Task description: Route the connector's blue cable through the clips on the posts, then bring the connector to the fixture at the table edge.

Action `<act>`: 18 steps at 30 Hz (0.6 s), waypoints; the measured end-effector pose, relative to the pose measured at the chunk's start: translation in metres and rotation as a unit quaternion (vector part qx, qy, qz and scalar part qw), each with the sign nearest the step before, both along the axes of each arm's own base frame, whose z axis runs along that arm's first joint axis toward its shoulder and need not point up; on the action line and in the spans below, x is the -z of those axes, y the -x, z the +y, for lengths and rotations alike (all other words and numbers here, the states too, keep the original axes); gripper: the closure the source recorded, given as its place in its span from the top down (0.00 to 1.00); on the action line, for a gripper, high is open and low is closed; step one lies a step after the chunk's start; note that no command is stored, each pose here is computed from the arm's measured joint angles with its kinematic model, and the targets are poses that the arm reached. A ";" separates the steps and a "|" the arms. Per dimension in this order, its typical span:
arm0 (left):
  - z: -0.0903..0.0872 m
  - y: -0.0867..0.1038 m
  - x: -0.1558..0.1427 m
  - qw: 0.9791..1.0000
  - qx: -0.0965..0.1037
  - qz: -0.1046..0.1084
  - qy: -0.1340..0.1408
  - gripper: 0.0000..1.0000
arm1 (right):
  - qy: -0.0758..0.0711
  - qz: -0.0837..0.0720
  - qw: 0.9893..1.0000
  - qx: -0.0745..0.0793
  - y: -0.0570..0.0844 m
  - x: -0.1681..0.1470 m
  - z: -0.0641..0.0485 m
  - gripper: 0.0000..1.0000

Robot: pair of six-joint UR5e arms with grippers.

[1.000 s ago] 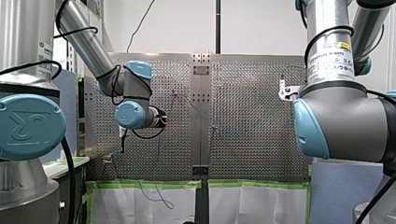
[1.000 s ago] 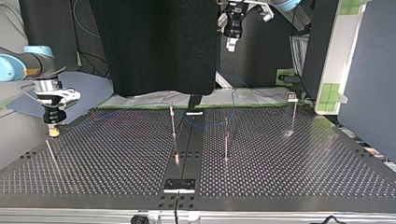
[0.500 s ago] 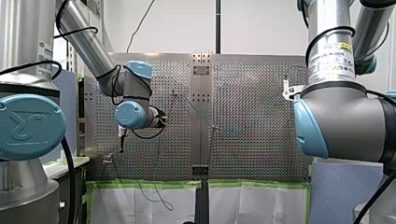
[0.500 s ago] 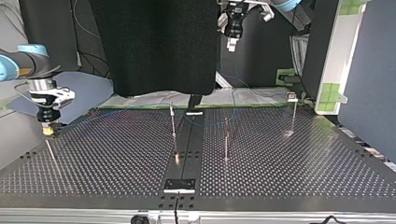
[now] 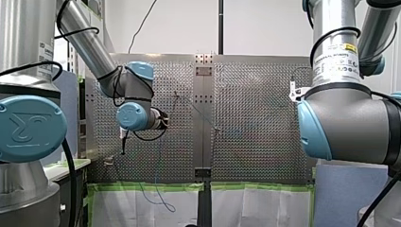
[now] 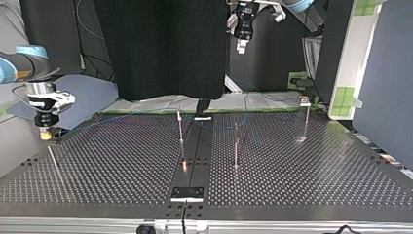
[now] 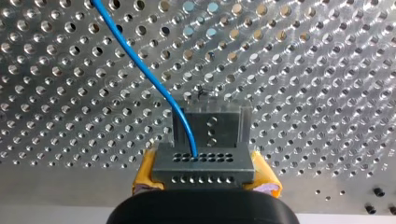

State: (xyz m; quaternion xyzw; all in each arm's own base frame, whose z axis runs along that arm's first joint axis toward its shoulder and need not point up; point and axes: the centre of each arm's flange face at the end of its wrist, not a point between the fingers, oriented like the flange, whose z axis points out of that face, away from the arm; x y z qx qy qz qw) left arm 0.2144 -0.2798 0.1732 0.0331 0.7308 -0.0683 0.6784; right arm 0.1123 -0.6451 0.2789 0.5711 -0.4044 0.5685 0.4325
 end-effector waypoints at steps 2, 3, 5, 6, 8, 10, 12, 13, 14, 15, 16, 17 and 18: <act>0.000 0.000 0.000 1.000 0.000 0.000 0.000 1.00 | 0.001 0.000 1.000 -0.001 -0.002 0.000 0.000 0.02; 0.000 0.000 0.000 1.000 0.000 0.000 0.000 1.00 | 0.001 0.000 1.000 -0.001 -0.002 0.001 0.000 0.02; 0.000 0.000 0.000 1.000 0.000 0.000 0.000 1.00 | 0.001 0.000 1.000 -0.003 -0.004 0.002 -0.001 0.02; 0.000 0.000 0.000 1.000 0.000 0.000 0.000 1.00 | 0.000 0.001 1.000 -0.003 -0.005 0.003 -0.002 0.02; 0.000 0.000 0.000 1.000 0.000 0.000 0.000 1.00 | -0.003 0.002 1.000 -0.005 -0.007 0.007 -0.003 0.02; 0.000 0.000 0.000 1.000 0.000 0.000 0.000 1.00 | -0.003 0.003 1.000 -0.006 -0.009 0.009 -0.004 0.02; 0.000 0.000 0.000 1.000 0.000 0.000 0.000 1.00 | -0.002 0.004 1.000 -0.009 -0.012 0.009 -0.004 0.02; 0.000 0.000 0.000 1.000 0.000 0.000 0.000 1.00 | -0.002 0.004 1.000 -0.010 -0.013 0.009 -0.005 0.02; 0.000 0.000 0.000 1.000 0.000 0.000 0.000 1.00 | -0.001 0.003 1.000 -0.011 -0.014 0.008 -0.005 0.02; 0.000 0.000 0.000 1.000 0.000 0.000 0.000 1.00 | -0.001 0.003 1.000 -0.012 -0.015 0.007 -0.005 0.02; 0.000 0.000 0.000 1.000 0.000 0.000 0.000 1.00 | 0.000 0.002 1.000 -0.013 -0.016 0.006 -0.006 0.02; 0.000 0.000 0.000 1.000 0.000 0.000 0.000 1.00 | 0.000 0.002 1.000 -0.014 -0.016 0.005 -0.007 0.02; 0.000 0.000 0.000 1.000 0.000 0.000 0.000 1.00 | 0.000 0.001 1.000 -0.014 -0.016 0.004 -0.007 0.02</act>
